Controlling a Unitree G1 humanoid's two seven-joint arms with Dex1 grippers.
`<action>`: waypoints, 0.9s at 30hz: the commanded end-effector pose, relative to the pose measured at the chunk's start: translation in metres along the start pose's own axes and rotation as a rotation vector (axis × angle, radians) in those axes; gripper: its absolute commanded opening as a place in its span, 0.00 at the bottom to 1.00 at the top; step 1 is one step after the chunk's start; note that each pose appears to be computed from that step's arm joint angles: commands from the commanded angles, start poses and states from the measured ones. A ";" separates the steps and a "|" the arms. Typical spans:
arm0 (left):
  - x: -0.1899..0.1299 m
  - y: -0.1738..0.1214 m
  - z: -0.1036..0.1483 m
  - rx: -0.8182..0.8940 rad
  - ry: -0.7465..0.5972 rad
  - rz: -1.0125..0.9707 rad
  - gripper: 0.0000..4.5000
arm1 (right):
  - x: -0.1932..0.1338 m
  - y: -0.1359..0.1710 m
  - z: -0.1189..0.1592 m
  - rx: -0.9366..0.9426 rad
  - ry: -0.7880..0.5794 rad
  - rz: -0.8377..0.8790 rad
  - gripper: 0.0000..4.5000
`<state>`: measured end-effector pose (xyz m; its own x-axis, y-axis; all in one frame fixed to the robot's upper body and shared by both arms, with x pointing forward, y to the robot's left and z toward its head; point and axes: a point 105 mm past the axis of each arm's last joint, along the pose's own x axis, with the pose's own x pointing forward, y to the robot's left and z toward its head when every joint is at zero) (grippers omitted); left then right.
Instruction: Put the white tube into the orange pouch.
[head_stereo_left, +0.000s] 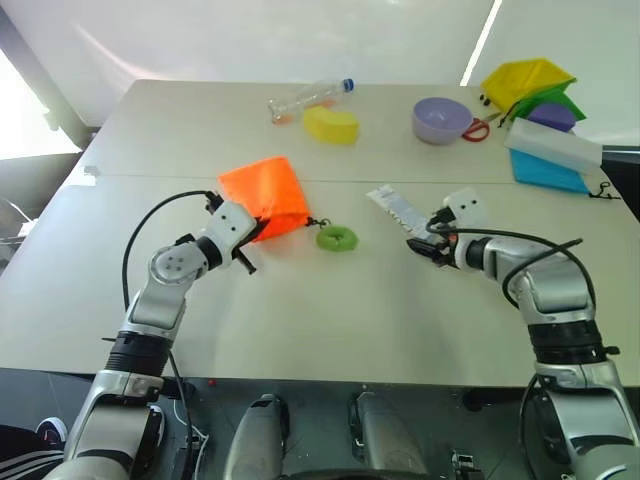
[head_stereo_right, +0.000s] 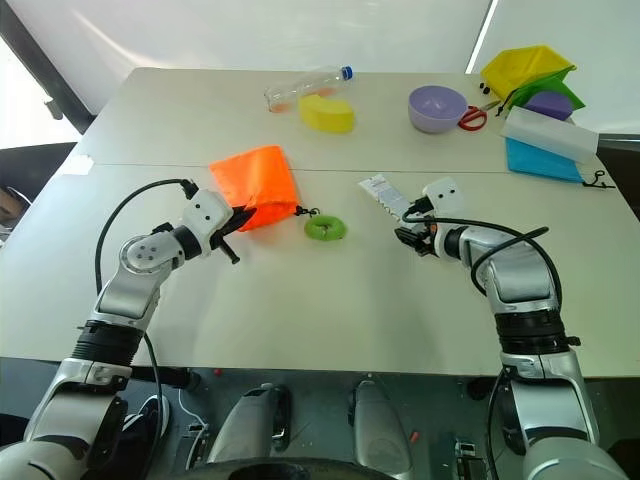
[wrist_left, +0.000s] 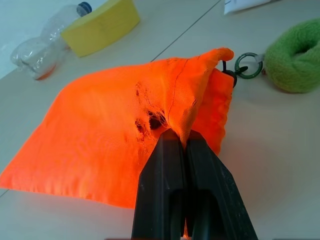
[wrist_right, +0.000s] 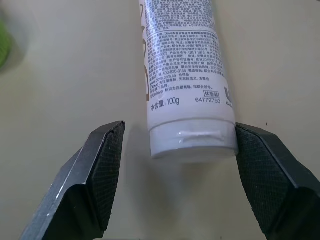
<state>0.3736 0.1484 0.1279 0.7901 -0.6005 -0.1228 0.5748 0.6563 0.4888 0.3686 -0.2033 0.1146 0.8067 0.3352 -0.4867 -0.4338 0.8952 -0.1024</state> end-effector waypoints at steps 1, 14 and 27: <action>-0.001 -0.001 0.008 0.018 -0.035 -0.003 0.00 | -0.003 -0.004 0.014 -0.033 -0.044 -0.012 0.77; -0.002 -0.003 0.008 0.011 -0.033 -0.006 0.00 | -0.001 -0.006 0.012 -0.042 -0.045 -0.025 0.40; -0.001 -0.002 0.009 0.014 -0.036 -0.014 0.00 | -0.026 0.027 0.035 -0.033 -0.162 0.161 0.40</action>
<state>0.3701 0.1485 0.1216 0.7817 -0.6079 -0.1396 0.5914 0.6512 0.4756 0.3596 -0.1951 0.1247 0.7929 0.4132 -0.4478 -0.4924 0.8674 -0.0715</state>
